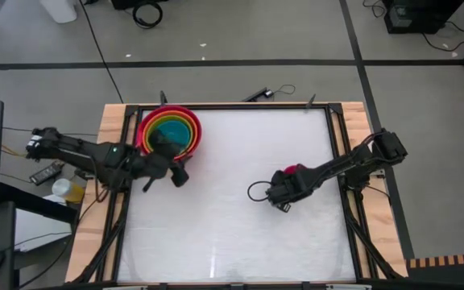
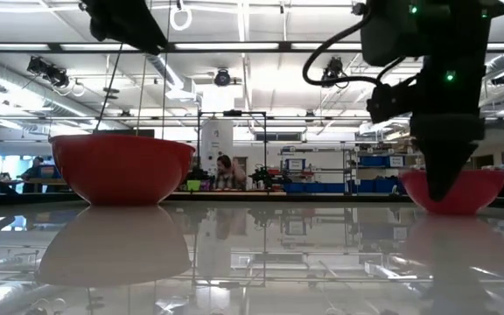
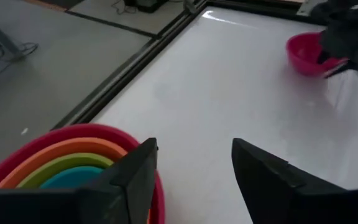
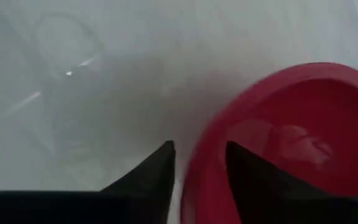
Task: Nest bowls inside each other
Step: Stack the pink bowl into the blue bowl
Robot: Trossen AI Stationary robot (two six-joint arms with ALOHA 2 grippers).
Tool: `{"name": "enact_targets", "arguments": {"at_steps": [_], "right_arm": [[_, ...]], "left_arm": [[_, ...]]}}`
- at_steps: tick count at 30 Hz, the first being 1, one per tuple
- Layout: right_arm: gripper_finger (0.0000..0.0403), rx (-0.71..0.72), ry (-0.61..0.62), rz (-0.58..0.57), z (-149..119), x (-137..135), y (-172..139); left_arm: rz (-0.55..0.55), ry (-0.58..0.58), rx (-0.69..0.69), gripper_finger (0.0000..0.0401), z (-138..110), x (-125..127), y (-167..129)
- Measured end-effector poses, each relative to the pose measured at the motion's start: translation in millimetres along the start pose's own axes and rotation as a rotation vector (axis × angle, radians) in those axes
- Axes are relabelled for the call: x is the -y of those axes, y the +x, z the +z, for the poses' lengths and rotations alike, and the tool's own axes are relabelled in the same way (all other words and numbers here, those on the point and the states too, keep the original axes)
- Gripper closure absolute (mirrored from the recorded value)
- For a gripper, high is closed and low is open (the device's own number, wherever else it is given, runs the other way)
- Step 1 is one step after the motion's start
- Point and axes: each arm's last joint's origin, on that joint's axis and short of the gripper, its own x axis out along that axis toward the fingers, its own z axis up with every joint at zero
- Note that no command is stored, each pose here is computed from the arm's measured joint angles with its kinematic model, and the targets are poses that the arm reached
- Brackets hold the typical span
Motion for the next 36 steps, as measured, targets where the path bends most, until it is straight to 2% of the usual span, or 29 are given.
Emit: {"name": "enact_targets", "arguments": {"at_steps": [5,7,8,12,15,20,22,27,32,36], "right_arm": [[0.0338,0.034,0.019,-0.003,11,6,3],[0.0377,0.106,0.010,0.030,21,4,3],[0.0383,0.156,-0.003,0.073,28,2,2],[0.0380,0.422,-0.035,0.293,68,-8,-11],[0.0382,0.605,-0.048,0.385,102,-3,-30],[0.0382,0.866,-0.053,0.392,153,13,-72],[0.0382,0.929,-0.063,0.377,172,16,-82],[0.0382,1.013,-0.074,0.333,224,12,-82],[0.0382,1.063,-0.129,0.316,269,-6,-60],[0.0380,1.113,-0.156,0.345,300,-19,-44]], "left_arm": [[-0.015,0.003,0.026,0.0199,-3,8,-8],[-0.017,0.007,0.039,0.0202,-4,11,-12],[-0.016,0.014,0.047,0.0203,-5,12,-13],[0.071,0.056,0.095,0.0209,-12,18,-17],[0.131,0.072,0.114,0.0211,-29,21,-12],[0.184,0.051,0.059,0.0212,-73,17,7],[0.212,0.053,0.044,0.0212,-81,14,12],[0.210,0.009,0.048,0.0212,-77,10,10],[0.169,-0.004,0.086,0.0212,-64,11,-1],[0.143,0.011,0.103,0.0212,-63,11,-8]]}}
